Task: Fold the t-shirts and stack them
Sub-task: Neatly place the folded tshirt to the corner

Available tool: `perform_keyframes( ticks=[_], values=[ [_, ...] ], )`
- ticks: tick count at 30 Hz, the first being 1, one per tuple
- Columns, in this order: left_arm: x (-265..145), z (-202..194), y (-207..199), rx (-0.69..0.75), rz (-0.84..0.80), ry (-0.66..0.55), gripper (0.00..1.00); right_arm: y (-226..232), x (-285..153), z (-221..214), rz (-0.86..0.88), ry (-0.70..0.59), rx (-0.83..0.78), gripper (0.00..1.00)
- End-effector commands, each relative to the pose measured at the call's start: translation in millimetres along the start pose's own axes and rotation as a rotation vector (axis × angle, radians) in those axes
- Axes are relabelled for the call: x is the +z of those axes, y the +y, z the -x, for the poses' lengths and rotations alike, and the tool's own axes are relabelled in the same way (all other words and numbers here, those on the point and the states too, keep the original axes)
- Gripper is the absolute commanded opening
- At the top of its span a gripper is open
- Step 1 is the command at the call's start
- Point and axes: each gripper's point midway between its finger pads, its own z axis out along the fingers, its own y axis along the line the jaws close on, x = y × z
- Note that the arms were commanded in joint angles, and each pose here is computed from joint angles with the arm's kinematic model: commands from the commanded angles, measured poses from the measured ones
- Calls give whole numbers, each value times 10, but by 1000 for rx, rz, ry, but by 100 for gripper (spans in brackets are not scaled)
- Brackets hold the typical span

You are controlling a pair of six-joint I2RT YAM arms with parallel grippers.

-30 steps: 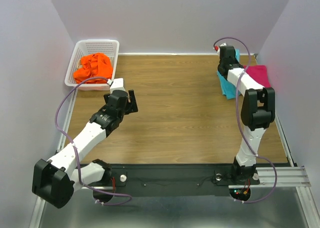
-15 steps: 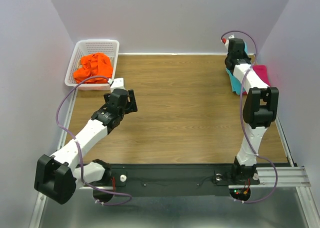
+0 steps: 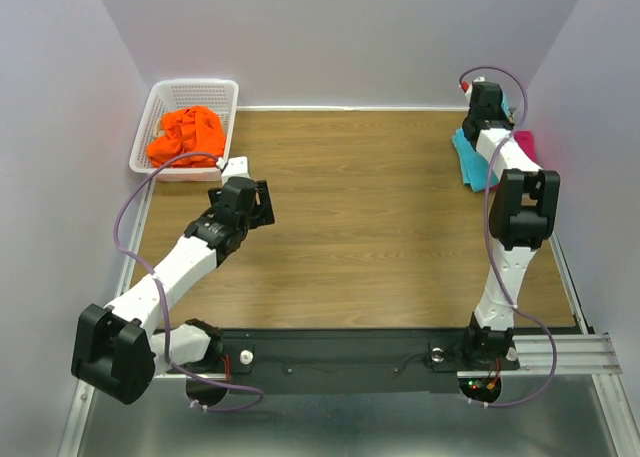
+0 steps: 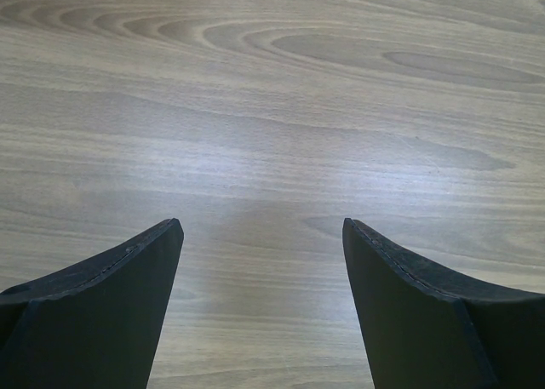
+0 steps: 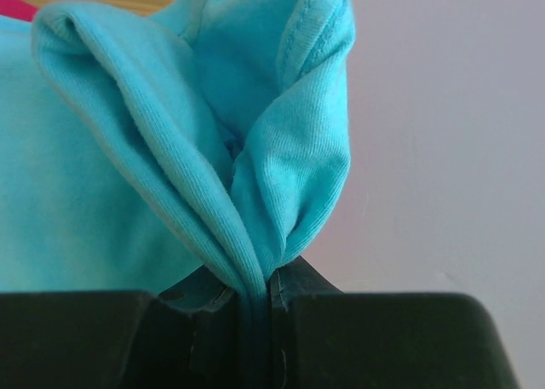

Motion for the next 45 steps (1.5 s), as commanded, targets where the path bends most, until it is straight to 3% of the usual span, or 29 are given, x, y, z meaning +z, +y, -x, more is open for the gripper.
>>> perform_keyframes(
  ticks=[1,11,19,21,22,25,27,37,43,45],
  values=[
    [-25,226,-68,-22,-19,-47,88,-409,150,16,-115,-10,140,1],
    [41,181,-79,-7,-11,-21,88,-368,509,-196,-214,24,108,2],
    [54,175,-77,-6,-4,-8,88,-253,716,-207,-249,39,100,14],
    [51,184,-83,-7,-5,-7,88,-260,753,-257,-268,65,101,23],
    [47,189,-78,-10,-4,-8,88,-248,775,-286,-277,78,98,40],
    [16,229,-71,-15,-2,-18,88,-379,721,-316,-321,96,137,65],
    [-19,273,-66,-20,-4,-30,88,-520,624,-294,-350,93,182,76],
    [-367,657,3,-66,-10,-146,88,-1392,-128,-326,-414,-4,393,98],
    [-604,776,70,-91,-32,-214,88,-1775,-337,-578,-436,-49,538,100],
    [-654,763,91,-95,-39,-222,88,-1677,-254,-589,-384,-82,565,100]
  ],
)
